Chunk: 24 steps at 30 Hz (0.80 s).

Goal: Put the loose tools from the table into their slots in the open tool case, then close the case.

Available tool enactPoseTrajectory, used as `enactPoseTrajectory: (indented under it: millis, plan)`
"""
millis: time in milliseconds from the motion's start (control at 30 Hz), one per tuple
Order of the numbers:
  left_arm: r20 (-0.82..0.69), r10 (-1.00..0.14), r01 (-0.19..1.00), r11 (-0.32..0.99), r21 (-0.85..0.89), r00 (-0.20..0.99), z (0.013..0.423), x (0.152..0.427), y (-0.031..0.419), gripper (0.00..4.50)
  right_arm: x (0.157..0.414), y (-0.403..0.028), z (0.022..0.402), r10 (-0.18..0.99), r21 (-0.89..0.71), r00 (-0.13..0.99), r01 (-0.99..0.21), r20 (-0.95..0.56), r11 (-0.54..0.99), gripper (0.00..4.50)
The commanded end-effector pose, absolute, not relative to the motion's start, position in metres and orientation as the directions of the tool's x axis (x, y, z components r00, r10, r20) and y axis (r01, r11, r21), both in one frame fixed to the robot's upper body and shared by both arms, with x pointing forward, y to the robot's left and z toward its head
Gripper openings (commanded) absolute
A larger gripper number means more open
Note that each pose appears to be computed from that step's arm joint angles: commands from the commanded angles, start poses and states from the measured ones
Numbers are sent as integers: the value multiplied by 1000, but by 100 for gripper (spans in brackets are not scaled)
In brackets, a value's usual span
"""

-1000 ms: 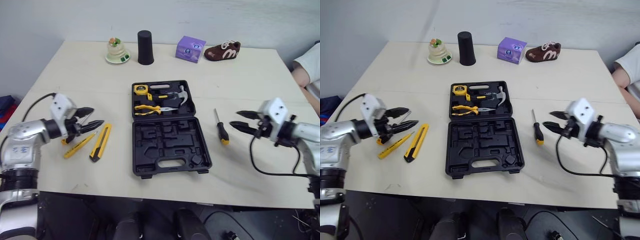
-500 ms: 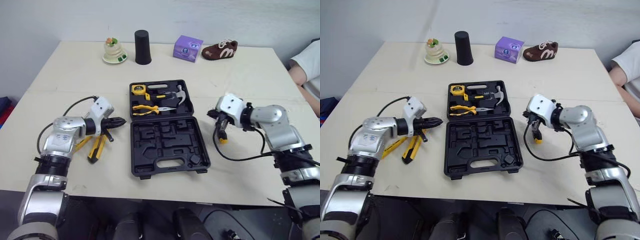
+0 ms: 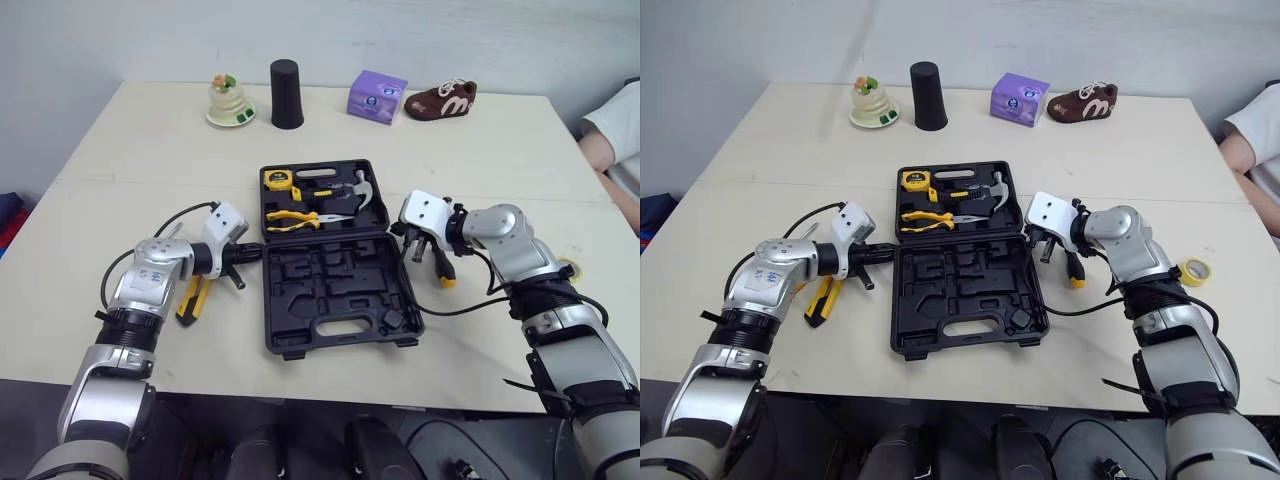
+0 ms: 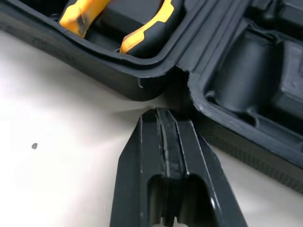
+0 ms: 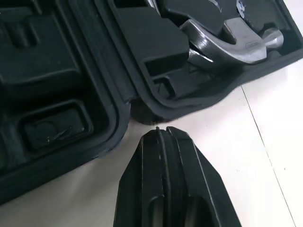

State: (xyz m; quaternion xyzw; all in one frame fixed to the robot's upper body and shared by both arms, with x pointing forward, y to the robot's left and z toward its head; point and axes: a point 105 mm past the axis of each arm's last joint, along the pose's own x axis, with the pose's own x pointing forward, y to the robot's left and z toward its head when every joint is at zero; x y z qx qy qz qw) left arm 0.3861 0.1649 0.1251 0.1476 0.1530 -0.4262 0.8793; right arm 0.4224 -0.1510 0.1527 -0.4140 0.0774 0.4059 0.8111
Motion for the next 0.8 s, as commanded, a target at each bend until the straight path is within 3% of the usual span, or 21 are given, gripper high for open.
enactPoseTrajectory:
  millis: [33, 300, 433, 800]
  plan:
    - [-378, -694, 782, 602, 160, 612, 131, 396, 158, 9, 421, -142, 161, 633, -618, 640, -724, -436, 306, 0]
    - [-354, -734, 812, 558, 171, 579, 134, 399, 146, 9, 408, -143, 158, 668, -579, 579, -771, -466, 265, 0]
    - [-351, -834, 904, 386, 181, 426, 142, 374, 123, 9, 385, -151, 159, 706, -558, 508, -808, -493, 192, 0]
    - [-454, -834, 948, 253, 191, 314, 128, 333, 120, 9, 331, -169, 156, 704, -509, 411, -857, -579, 81, 0]
